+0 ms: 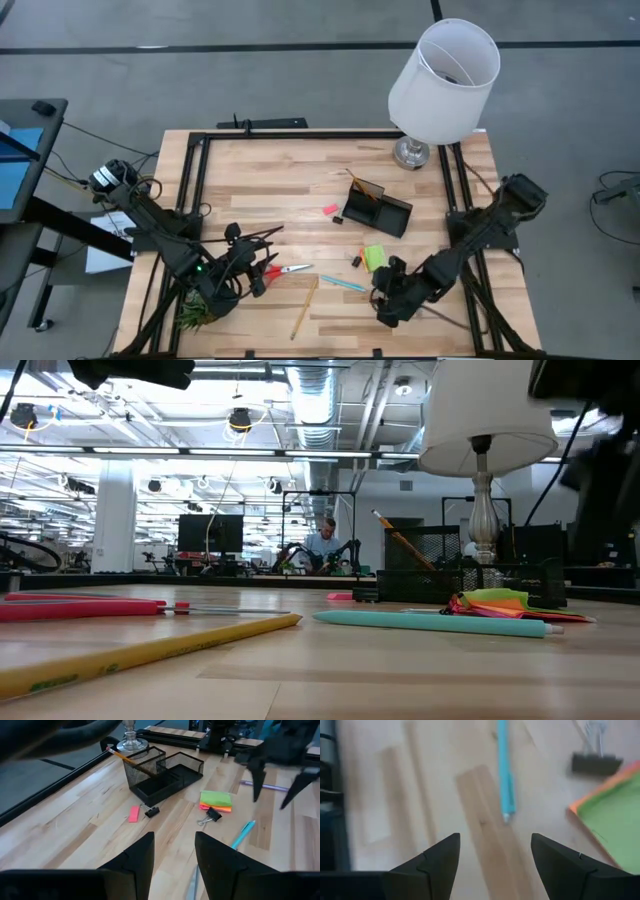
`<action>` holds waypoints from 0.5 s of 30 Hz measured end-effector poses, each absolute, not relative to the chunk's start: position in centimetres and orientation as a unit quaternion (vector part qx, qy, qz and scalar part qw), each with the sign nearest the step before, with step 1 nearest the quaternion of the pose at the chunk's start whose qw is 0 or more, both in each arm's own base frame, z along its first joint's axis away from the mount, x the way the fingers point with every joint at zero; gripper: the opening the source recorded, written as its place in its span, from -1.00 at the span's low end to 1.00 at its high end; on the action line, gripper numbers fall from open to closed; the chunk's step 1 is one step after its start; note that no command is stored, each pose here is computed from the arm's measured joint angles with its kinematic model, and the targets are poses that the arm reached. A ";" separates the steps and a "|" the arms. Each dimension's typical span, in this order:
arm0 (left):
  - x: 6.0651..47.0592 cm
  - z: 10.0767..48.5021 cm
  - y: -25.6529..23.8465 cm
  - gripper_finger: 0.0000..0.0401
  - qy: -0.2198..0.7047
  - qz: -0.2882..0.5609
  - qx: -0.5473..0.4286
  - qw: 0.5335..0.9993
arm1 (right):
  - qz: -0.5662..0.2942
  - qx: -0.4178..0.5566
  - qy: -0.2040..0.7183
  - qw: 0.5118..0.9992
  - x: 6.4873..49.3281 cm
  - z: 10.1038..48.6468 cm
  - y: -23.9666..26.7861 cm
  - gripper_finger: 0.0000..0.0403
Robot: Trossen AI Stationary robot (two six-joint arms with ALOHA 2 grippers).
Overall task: Pick and place office supplies into organizer
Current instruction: Put the blue pen into the desk organizer
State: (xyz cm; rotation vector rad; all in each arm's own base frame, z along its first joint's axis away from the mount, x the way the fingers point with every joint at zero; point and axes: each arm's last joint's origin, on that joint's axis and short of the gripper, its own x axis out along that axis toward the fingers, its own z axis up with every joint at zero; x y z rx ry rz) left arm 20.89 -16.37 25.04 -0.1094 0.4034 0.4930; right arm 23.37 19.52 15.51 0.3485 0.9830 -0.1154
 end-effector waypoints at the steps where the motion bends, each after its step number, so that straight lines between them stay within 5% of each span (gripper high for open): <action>1: 20.9 25.0 -16.4 -0.33 0.199 0.242 -0.054 0.948 | -0.060 0.165 0.476 0.862 23.5 15.0 19.5 0.19; 15: 20.8 25.0 -16.3 -0.33 0.205 0.242 -0.047 0.947 | -0.049 0.099 0.483 0.869 24.4 11.4 20.4 0.19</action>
